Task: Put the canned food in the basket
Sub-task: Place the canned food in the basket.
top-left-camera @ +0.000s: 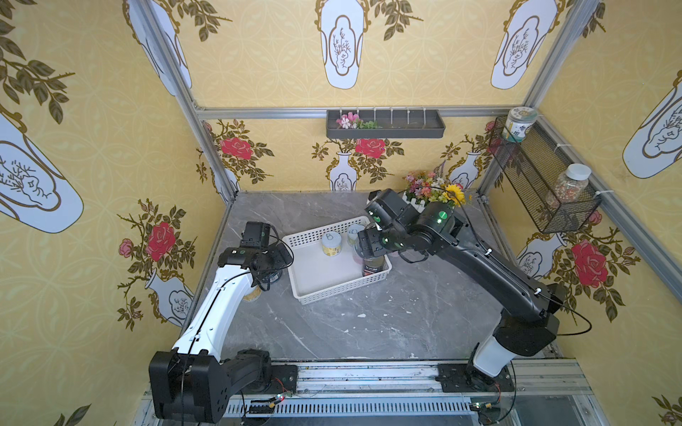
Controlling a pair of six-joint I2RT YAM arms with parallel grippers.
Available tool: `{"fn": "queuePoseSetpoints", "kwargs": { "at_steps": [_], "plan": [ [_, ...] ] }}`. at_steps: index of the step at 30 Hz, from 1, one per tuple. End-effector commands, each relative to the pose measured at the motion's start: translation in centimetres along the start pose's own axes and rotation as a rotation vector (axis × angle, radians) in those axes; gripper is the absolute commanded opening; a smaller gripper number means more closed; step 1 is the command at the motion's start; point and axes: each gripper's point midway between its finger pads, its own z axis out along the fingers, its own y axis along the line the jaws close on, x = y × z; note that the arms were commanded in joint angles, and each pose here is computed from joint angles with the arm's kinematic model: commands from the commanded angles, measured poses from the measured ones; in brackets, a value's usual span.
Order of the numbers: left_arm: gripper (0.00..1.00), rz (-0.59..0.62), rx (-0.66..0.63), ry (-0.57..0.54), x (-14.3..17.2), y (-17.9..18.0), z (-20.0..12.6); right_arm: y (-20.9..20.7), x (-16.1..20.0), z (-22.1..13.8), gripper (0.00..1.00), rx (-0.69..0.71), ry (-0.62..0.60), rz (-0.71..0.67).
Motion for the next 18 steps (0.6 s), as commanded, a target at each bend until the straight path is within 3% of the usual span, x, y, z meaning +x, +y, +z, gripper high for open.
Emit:
{"fn": "queuePoseSetpoints", "kwargs": {
  "at_steps": [1, 12, 18],
  "plan": [
    [1.0, 0.005, 0.012, 0.001, 0.0, -0.2, 0.1, 2.7, -2.0, 0.5, 0.72, -0.038, -0.091, 0.006],
    [1.0, 0.002, 0.014, -0.022, -0.2, -0.1, -0.3, 8.6, -0.9, 10.1, 0.72, -0.104, 0.021, -0.059],
    [1.0, 0.0, 0.012, -0.033, -0.3, 0.0, -0.6, 9.7, -1.0, 14.8, 0.72, -0.085, 0.074, -0.067]
  ]
}}
